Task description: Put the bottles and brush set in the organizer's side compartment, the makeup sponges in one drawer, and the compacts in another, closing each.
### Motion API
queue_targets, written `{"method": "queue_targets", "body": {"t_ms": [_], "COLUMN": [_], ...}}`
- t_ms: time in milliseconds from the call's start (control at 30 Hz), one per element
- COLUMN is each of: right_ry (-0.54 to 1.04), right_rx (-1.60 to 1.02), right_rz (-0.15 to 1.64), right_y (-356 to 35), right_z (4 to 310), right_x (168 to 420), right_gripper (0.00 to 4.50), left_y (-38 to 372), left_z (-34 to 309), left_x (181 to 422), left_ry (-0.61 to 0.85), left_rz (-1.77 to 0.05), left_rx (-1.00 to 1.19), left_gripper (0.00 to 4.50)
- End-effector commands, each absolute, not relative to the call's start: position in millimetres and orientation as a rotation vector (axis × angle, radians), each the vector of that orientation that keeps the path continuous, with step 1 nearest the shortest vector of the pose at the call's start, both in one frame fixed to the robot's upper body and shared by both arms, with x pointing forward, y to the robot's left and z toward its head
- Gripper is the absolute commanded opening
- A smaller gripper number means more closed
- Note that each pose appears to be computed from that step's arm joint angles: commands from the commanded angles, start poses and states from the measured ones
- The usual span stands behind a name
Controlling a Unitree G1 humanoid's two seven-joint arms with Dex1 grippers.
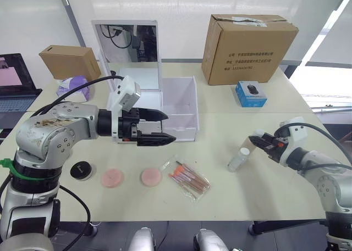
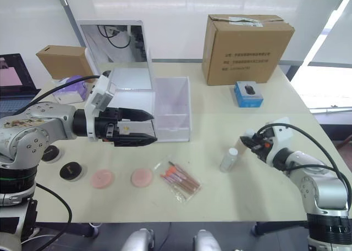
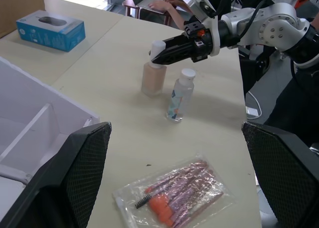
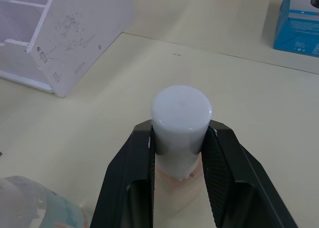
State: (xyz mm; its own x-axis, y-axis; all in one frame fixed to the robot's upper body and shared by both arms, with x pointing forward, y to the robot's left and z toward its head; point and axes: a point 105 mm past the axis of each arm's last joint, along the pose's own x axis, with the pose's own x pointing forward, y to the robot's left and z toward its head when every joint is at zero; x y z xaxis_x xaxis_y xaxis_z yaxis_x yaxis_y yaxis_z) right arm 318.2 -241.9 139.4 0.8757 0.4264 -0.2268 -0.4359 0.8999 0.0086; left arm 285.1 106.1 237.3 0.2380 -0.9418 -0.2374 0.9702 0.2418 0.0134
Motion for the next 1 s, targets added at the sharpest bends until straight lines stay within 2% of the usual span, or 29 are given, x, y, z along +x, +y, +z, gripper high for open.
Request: {"method": "queue_targets", "body": {"t_ms": [33,133,267,467,733,1000], "right_ry": [0.098,0.057,-0.025,-0.074,-0.056,0.001], "right_rx": [-0.078,-0.096,-0.129,-0.152,-0.192,-0.261], "right_rz": [0.491,0.55,0.675,0.811,0.97,1.008], "right_y": [-240.1,-228.9,-192.5,-134.4,-79.8,-71.2], "right_z": [182.1,204.8,248.7,278.8,268.7,236.3], "right_x": [315.2,313.9,320.7,338.6,365.8,389.7], "right_gripper": [1.0,1.0,1.0,1.0,1.0,1.0], "left_y": [115.1,122.9,141.9,156.9,159.7,161.4], "left_z": [242.7,239.1,230.8,230.1,232.5,236.5], "left_x": [287.8,291.2,301.0,301.0,283.4,276.6], "left_ry": [0.156,0.157,0.156,0.113,0.06,0.021], "left_rz": [-1.285,-1.252,-1.149,-1.067,-1.062,-1.025], "left_rx": [0.185,0.173,0.127,0.076,0.048,0.035], "left_gripper": [4.5,4.5,4.5,4.5,4.5,4.5]}}
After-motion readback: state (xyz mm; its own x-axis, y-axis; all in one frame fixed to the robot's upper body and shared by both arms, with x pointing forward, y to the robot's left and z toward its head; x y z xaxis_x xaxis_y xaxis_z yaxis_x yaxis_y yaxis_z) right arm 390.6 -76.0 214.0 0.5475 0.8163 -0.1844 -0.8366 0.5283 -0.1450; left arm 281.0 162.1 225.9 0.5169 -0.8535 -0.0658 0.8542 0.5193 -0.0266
